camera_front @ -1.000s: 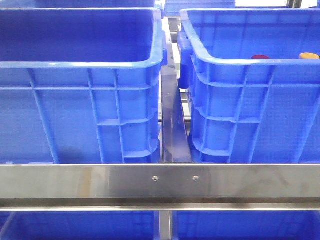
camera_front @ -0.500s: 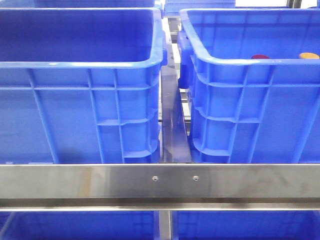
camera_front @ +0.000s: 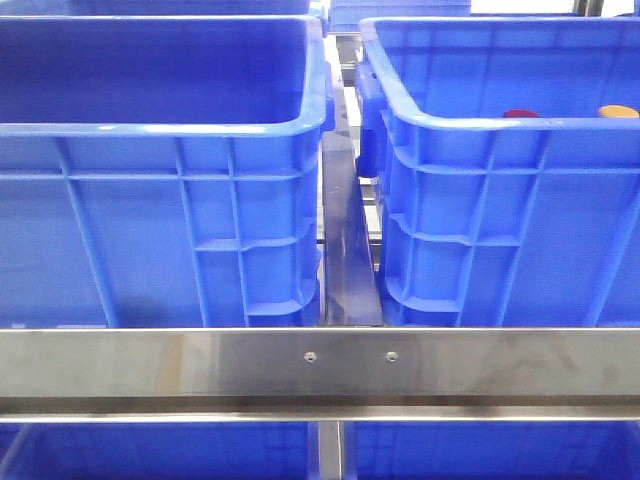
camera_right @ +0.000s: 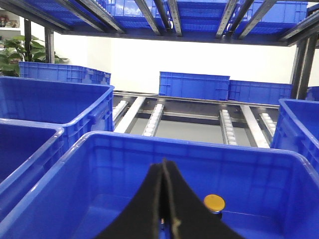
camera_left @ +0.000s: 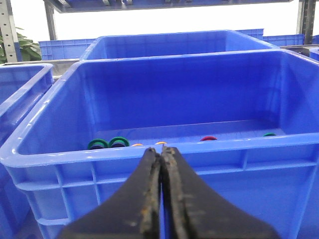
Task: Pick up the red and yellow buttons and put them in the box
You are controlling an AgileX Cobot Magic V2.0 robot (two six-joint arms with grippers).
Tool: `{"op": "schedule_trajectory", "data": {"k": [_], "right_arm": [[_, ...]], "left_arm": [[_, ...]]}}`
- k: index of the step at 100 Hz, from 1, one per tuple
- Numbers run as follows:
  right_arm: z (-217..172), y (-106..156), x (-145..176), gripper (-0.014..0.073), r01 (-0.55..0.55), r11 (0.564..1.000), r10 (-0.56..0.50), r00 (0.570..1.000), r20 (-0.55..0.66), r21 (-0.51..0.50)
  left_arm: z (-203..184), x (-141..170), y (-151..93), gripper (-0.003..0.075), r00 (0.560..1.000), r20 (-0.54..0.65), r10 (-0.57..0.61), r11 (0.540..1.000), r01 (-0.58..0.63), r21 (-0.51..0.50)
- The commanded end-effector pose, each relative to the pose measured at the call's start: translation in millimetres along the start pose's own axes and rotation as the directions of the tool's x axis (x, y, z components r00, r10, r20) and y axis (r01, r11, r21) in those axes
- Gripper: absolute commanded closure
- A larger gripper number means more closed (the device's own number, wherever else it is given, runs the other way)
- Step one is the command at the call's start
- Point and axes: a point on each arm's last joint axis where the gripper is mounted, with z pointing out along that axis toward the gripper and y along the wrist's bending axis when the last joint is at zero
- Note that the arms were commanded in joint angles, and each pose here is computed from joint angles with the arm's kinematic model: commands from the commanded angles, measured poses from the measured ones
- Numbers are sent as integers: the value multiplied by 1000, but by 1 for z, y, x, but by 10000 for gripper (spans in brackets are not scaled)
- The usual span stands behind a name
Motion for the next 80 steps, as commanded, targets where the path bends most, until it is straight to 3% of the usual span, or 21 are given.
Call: {"op": "schedule_trajectory", "data": {"k": [1, 63, 80], "right_arm": [[1, 2, -10, 663, -91, 995, 92, 995, 38, -28], [1, 3, -10, 663, -84, 996, 85, 996, 34, -38], [0, 5, -5, 663, -117, 992, 116, 993, -19, -56]], "left_arm": [[-2, 7, -1, 739, 998, 67, -9, 1000, 8, 10], [-2, 7, -1, 739, 998, 67, -9, 1000, 8, 10], [-2, 7, -1, 739, 998, 67, -9, 1000, 8, 10]]}}
